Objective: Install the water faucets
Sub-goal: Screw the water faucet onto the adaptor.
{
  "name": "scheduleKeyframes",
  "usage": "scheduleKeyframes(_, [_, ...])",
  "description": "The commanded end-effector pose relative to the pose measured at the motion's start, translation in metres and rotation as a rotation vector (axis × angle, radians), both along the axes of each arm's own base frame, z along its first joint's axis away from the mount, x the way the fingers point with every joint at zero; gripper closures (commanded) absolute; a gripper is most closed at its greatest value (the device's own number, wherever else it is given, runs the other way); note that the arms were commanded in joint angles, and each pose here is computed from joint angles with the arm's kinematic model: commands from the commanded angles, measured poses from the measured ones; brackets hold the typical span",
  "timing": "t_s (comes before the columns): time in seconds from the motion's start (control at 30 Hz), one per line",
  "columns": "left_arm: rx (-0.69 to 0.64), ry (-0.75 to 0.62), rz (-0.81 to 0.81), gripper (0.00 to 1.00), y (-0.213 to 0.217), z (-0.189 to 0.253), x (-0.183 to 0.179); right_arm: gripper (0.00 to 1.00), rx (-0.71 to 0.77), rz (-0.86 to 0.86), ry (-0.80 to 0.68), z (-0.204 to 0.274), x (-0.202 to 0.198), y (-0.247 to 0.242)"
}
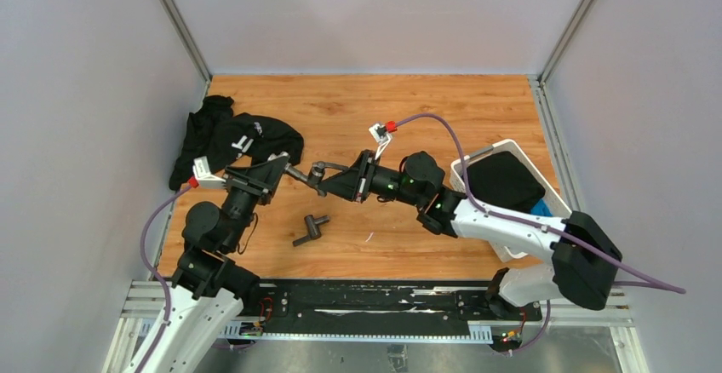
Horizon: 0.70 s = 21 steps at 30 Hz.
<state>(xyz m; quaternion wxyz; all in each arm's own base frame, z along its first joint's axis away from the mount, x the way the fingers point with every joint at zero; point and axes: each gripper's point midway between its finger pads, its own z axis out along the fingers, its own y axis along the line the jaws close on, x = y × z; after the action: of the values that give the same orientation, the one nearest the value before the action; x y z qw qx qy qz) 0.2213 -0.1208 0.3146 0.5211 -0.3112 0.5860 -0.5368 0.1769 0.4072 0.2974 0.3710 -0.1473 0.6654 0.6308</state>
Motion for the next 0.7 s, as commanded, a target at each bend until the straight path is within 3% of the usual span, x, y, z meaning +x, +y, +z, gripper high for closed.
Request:
scheduleKeyframes(0.0, [0.004,-0.11,0.07,1.0,0.014,0.019,-0.004,0.63,0.157,0.096,0.256,0.004,0.0,-0.006])
scheduleKeyframes(0.13, [0.025,-0.064,0.076,1.0,0.016,0.014,-0.004,0.37,0.031,0.026,0.249,-0.019,0.0,-0.021])
scheduleKeyframes(0.3, [0.054,0.053,0.109,1.0,0.022,0.004,-0.003,0.29,-0.188,-0.134,0.015,-0.023,0.005,-0.063])
scheduleKeyframes(0.43, [0.075,0.2,0.121,1.0,0.024,-0.011,-0.002,0.3,-0.447,-0.268,-0.486,0.01,0.002,-0.085])
scheduleKeyframes(0.53, [0.131,0.357,0.13,1.0,0.025,-0.03,-0.003,0.3,-0.628,-0.298,-1.024,0.025,-0.014,-0.082])
scheduleKeyframes(0.67, [0.214,0.523,0.103,1.0,0.021,-0.043,-0.006,0.29,-0.721,-0.277,-1.565,0.02,-0.043,-0.062])
